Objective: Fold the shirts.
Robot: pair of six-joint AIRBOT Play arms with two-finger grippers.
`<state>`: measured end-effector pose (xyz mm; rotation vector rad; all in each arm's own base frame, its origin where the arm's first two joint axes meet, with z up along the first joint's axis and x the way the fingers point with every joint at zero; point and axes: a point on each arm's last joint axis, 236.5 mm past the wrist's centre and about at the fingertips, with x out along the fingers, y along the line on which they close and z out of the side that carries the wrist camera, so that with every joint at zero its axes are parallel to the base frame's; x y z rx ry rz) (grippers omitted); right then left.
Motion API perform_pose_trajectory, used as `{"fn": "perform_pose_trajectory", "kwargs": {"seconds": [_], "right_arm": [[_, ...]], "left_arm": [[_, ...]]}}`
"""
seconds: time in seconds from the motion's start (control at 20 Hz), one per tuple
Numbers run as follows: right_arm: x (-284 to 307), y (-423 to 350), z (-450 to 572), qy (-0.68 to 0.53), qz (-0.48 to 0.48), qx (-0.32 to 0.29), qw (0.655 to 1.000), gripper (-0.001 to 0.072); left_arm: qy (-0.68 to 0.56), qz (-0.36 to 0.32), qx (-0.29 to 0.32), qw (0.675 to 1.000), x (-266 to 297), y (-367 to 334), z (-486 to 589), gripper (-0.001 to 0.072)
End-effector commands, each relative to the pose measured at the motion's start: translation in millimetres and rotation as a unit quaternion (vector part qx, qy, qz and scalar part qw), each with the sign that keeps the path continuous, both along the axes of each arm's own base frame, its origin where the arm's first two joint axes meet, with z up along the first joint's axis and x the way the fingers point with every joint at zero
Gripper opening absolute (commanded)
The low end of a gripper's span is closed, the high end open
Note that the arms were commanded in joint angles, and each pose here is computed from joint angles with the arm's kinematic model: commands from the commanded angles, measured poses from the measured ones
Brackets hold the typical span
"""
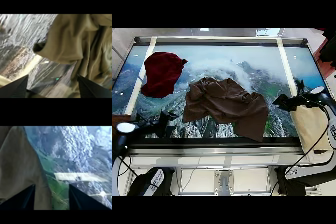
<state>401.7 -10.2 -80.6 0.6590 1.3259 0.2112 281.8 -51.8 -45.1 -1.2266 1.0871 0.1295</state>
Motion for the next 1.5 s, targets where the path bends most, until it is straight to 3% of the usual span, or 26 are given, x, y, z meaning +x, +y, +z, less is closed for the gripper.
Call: {"fn": "perform_pose_trajectory", "kwargs": {"seconds": [0.0, 0.35, 0.45, 0.5, 0.85, 0.9, 0.95, 1.05, 1.15, 1.25, 1.3, 1.4, 1.45], "right_arm": [[6, 25, -18, 0.004, 0.007, 0.048, 0.999, 0.0387], [5, 47, -42, 0.019, 0.034, 0.048, 0.998, 0.0376], [3, 55, -42, 0.022, 0.045, 0.051, 0.997, 0.0120], [0, 58, -40, 0.027, 0.051, 0.056, 0.997, 0.0036], [9, 61, -1, 0.013, 0.092, 0.077, 0.993, 0.0030], [11, 61, 4, 0.009, 0.096, 0.078, 0.992, 0.0030], [13, 62, 9, 0.006, 0.099, 0.080, 0.992, 0.0030], [17, 63, 16, -0.001, 0.099, 0.086, 0.991, 0.0030], [19, 64, 19, -0.005, 0.098, 0.087, 0.991, 0.0030], [19, 65, 22, -0.007, 0.098, 0.091, 0.991, 0.0030], [20, 66, 24, -0.010, 0.097, 0.092, 0.991, 0.0030], [23, 68, 33, -0.022, 0.095, 0.097, 0.991, 0.0028], [24, 68, 40, -0.030, 0.095, 0.095, 0.990, 0.0028]], "left_arm": [[-0.002, 0.068, -0.045, 0.997, 3, -1, -11, 0.0697], [-0.009, 0.083, -0.036, 0.996, 8, 5, -13, 0.0697], [-0.015, 0.097, -0.030, 0.995, 12, 10, -12, 0.0697], [-0.019, 0.104, -0.026, 0.994, 15, 11, -13, 0.0696], [0.004, 0.160, -0.024, 0.987, 24, -16, -40, 0.0693], [0.012, 0.171, -0.030, 0.985, 25, -19, -45, 0.0661], [0.019, 0.179, -0.035, 0.983, 26, -22, -50, 0.0572], [0.025, 0.196, -0.033, 0.980, 28, -21, -57, 0.0542], [0.027, 0.215, -0.024, 0.976, 31, -11, -64, 0.0457], [0.027, 0.233, -0.018, 0.972, 34, -4, -68, 0.0448], [0.024, 0.236, -0.015, 0.971, 35, -2, -68, 0.0382], [0.012, 0.242, -0.013, 0.970, 42, 1, -62, 0.0025], [0.001, 0.239, -0.016, 0.971, 50, 0, -54, 0.0017]]}}
